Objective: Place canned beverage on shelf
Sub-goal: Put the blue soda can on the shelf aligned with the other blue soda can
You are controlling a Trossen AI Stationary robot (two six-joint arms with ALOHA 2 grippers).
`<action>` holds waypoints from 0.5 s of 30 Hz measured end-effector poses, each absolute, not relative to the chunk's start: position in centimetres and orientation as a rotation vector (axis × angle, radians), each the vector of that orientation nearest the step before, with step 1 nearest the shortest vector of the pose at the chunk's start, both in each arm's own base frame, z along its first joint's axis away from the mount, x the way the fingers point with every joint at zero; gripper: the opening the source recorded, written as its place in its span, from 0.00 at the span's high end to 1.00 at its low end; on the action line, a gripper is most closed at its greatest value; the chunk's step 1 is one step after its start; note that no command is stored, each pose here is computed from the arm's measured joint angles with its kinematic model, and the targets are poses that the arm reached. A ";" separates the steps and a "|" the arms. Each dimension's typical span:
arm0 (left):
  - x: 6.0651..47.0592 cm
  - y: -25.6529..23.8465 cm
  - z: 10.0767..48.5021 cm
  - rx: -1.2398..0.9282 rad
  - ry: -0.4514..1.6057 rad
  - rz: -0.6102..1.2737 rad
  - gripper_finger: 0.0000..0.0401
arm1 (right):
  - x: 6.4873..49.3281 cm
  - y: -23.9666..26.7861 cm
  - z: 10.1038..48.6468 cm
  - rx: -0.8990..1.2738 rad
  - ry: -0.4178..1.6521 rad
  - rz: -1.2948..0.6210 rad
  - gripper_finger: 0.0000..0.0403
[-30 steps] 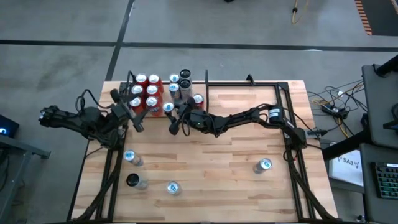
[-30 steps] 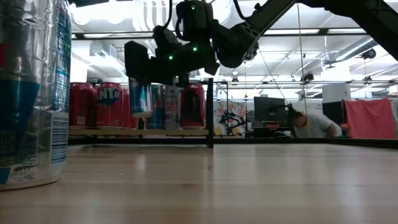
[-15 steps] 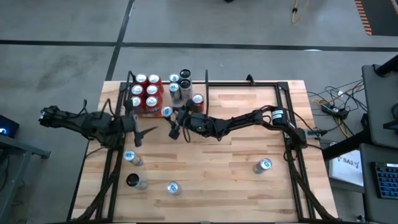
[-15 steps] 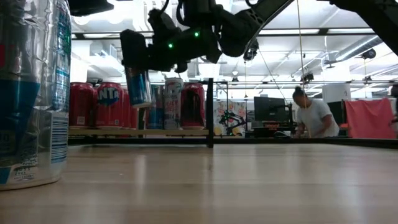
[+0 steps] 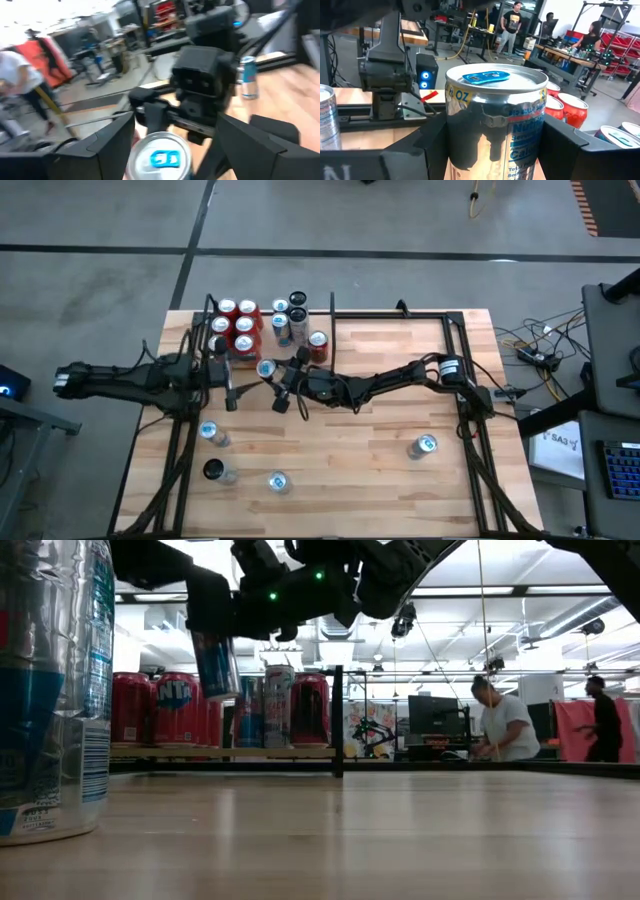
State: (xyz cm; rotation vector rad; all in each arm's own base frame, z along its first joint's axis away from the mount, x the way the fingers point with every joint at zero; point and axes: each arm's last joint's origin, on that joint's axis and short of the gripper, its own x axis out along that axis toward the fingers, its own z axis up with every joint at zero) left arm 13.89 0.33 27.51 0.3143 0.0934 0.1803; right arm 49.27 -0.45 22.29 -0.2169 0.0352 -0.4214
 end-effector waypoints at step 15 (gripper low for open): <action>16.5 2.4 25.8 0.274 0.198 0.192 0.33 | 49.3 -0.5 22.2 -0.226 0.041 -0.421 0.45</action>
